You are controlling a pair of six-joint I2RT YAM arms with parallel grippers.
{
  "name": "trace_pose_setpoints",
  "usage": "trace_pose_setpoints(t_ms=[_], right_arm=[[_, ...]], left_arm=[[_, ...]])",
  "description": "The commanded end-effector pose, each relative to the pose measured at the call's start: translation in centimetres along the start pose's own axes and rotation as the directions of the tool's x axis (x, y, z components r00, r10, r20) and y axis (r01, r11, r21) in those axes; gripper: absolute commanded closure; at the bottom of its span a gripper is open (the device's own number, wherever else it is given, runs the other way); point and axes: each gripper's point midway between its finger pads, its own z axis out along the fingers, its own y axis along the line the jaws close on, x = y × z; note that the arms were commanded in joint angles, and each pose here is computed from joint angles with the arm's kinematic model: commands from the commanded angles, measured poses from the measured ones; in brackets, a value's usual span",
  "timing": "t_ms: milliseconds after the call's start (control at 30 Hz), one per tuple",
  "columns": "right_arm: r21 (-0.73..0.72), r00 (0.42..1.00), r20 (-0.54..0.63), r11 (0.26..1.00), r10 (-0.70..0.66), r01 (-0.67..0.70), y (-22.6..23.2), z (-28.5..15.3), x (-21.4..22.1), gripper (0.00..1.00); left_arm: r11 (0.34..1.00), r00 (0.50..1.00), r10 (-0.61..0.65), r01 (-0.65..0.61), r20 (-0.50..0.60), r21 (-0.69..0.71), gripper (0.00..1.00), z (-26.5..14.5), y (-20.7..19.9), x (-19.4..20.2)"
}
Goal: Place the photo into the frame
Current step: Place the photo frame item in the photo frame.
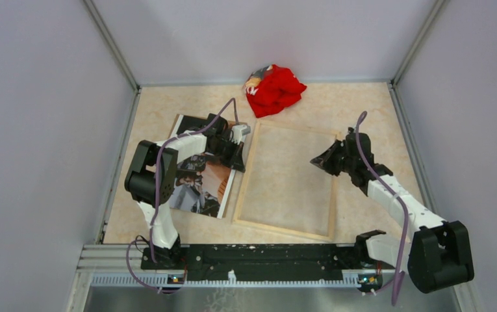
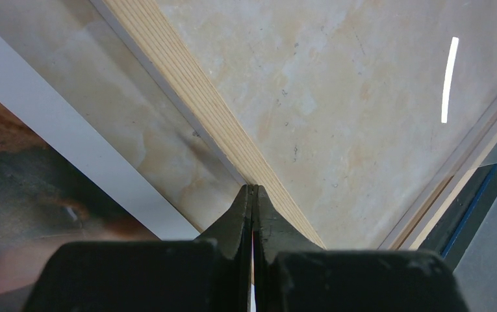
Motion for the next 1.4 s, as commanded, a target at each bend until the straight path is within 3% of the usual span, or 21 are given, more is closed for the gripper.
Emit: trace_pose_setpoints(t_ms=[0, 533, 733, 1367], right_arm=[[-0.053, 1.0, -0.001, 0.998, 0.031, -0.031, 0.6, -0.6, -0.2, 1.0], [0.024, 0.99, -0.102, 0.995, 0.099, -0.097, -2.3, -0.1, 1.3, 1.0], [-0.045, 0.985, -0.128, 0.991, 0.118, -0.125, -0.2, -0.4, 0.9, 1.0], [-0.077, 0.96, -0.243, 0.984, 0.135, -0.158, 1.7, -0.6, 1.4, 1.0]], left_arm=[[0.998, 0.994, -0.052, 0.049, -0.099, -0.026, 1.0, 0.9, 0.9, 3.2], [0.998, 0.994, -0.054, 0.051, -0.098, -0.029, 1.0, 1.0, 1.0, 3.1], [0.998, 0.993, -0.053, 0.05, -0.102, -0.032, 1.0, 1.0, 1.1, 3.4], [0.998, 0.994, -0.049, 0.046, -0.1, -0.036, 1.0, 1.0, 1.2, 3.5]])
